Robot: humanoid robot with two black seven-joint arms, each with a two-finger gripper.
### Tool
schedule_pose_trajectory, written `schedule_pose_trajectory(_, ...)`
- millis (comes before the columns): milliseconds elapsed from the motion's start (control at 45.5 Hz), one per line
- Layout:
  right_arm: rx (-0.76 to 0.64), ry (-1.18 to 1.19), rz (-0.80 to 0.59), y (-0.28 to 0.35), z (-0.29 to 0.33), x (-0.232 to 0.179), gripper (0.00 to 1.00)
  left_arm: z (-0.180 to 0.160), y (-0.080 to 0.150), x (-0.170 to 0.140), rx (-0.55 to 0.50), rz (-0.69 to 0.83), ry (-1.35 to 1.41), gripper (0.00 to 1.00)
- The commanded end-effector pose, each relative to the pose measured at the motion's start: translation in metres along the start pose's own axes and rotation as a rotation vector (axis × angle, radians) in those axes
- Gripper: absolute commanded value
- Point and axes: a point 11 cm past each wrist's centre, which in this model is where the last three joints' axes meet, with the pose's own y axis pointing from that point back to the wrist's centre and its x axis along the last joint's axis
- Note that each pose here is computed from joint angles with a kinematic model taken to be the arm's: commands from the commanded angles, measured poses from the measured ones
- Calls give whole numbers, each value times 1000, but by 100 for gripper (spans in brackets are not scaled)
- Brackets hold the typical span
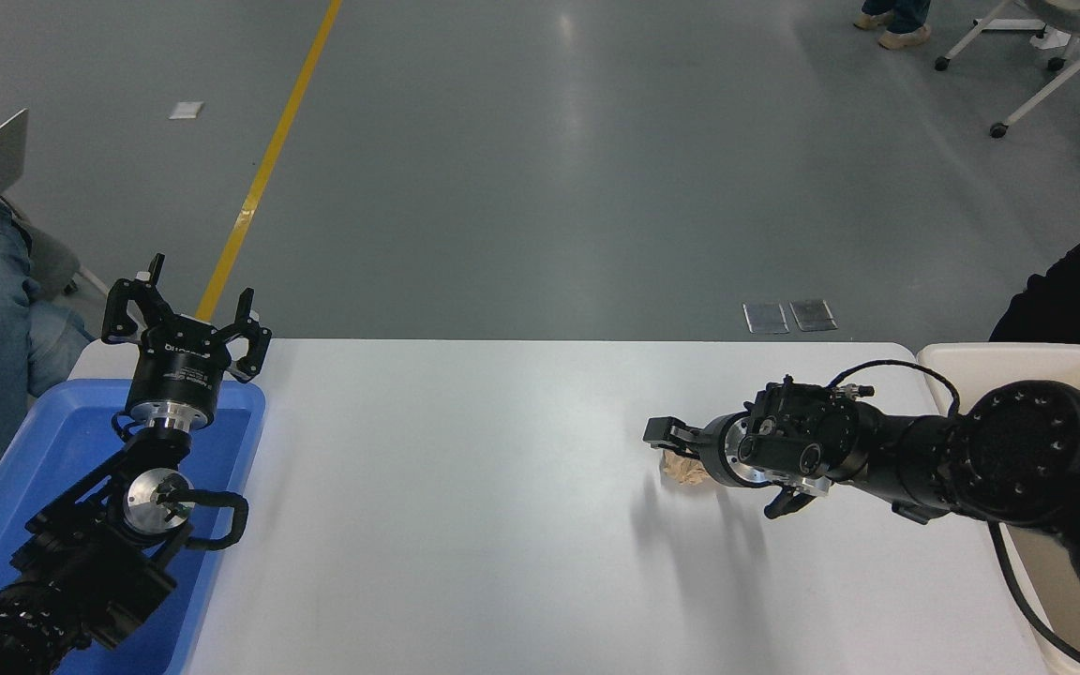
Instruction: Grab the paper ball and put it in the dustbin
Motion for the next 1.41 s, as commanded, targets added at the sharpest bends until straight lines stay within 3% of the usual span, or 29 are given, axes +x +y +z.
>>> schedule_pose_trajectory(0, 13, 9, 39, -4, 5, -5, 96, 0, 0, 0, 0, 1, -1, 99)
schedule_pose_trajectory(88, 8, 45, 40, -5, 7, -9, 71, 0, 0, 0, 0, -1, 1, 99)
schedule_pose_trajectory(154, 4, 55, 26, -6, 9, -12, 35, 0, 0, 0, 0, -1, 0, 99)
schedule_pose_trajectory(198, 2, 58, 22, -6, 10, -13, 17, 0, 0, 0, 0, -1, 0, 99)
schedule_pose_trajectory(308, 2, 57, 13, -6, 11, -17, 0, -1, 0, 0, 1, 0, 1, 99)
schedule_pose_trajectory(747, 32, 213, -22, 25, -25, 12, 0, 0, 0, 0, 0, -1, 0, 99)
schedule_pose_trajectory(967, 29, 224, -114, 81, -30, 57, 0, 0, 0, 0, 0, -1, 0, 99)
schedule_pose_trajectory(1385, 27, 224, -12, 197, -34, 147, 0, 0, 0, 0, 0, 1, -1, 99)
